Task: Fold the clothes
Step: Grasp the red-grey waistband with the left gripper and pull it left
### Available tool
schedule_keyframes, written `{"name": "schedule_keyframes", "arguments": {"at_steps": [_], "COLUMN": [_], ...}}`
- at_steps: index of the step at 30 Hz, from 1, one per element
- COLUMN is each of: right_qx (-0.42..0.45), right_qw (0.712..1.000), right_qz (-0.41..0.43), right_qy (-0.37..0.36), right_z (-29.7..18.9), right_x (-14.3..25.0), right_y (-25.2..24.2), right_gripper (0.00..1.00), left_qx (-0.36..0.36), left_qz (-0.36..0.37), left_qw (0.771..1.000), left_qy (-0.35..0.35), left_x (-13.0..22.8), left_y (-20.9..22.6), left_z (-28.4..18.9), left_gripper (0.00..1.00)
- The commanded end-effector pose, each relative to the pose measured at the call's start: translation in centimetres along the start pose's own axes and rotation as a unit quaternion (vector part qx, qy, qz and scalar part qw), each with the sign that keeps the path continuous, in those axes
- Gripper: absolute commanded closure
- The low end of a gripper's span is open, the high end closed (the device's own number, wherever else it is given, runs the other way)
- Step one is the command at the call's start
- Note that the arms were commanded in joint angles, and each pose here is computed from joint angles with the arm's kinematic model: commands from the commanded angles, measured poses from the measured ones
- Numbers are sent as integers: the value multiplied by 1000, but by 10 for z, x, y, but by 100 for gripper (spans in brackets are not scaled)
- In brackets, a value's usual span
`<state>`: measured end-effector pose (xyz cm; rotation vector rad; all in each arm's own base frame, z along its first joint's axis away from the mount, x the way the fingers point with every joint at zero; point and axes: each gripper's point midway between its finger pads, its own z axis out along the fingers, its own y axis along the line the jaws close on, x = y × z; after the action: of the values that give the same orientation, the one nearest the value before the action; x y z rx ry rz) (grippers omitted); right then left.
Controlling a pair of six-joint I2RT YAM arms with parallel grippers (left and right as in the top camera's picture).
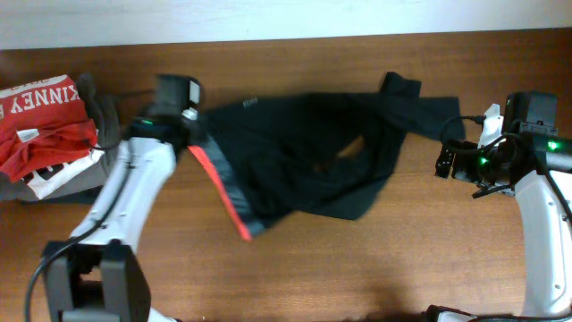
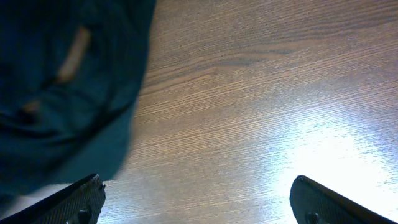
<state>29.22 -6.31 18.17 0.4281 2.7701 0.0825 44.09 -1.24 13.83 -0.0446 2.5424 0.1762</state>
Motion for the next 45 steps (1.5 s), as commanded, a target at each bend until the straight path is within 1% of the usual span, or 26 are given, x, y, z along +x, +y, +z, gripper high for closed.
{"name": "schedule_keyframes", "arguments": {"at_steps": [1,2,4,7,11,18,22,24,26,29,30,33,37,39,40,41,43,45], "right_qx": [-1,-1,-1,-1,-1,-1,-1,-1,-1,-1,-1,-1,-1,-1,-1,-1,-1,-1], "right_qw": [1000,1000,1000,1000,1000,1000,1000,1000,1000,1000,1000,1000,1000,1000,1000,1000,1000,1000], "right_qz": [0,0,1,1,1,1,1,1,1,1,1,1,1,1,1,1,1,1], "right_qy": [-16,-16,-15,-15,-15,-11,-9,-9,-9,-9,-8,-7,-7,-7,-7,-7,-7,-7], "right_z": [-8,-8,-8,-8,-8,-6,-5,-5,-5,-5,-5,-5,-5,-5,-5,-5,-5,-5], "right_x": [-6,-6,-6,-6,-6,-5,-5,-5,-5,-5,-5,-4,-5,-5,-5,-5,-5,-5], "right_y": [0,0,0,0,0,0,0,0,0,0,0,0,0,0,0,0,0,0], "right_gripper": [1,1,1,1,1,1,1,1,1,1,1,1,1,1,1,1,1,1], "left_qx": [51,82,135,157,182,184,172,171,172,176,178,182,183,183,177,173,156,113], "left_qz": [-46,-47,-47,-41,-24,21,15,17,17,17,16,16,16,16,18,19,24,34], "left_qw": [998,995,986,973,957,931,920,918,919,924,926,931,933,933,934,934,935,939], "left_qy": [13,32,91,162,224,314,352,357,353,340,332,316,310,310,311,312,317,324], "left_x": [0,8,36,73,114,192,226,234,237,235,232,225,222,223,223,224,227,231], "left_y": [5,-4,-23,-37,-60,-84,-85,-85,-86,-88,-89,-91,-92,-92,-90,-89,-82,-65], "left_z": [-10,-12,-15,-19,-23,-26,-26,-25,-21,-15,-13,-9,-7,-7,-7,-7,-6,-5], "left_gripper": [1,1,1,1,1,1,5,10,19,45,49,51,66,80,96,99,99,100]}}
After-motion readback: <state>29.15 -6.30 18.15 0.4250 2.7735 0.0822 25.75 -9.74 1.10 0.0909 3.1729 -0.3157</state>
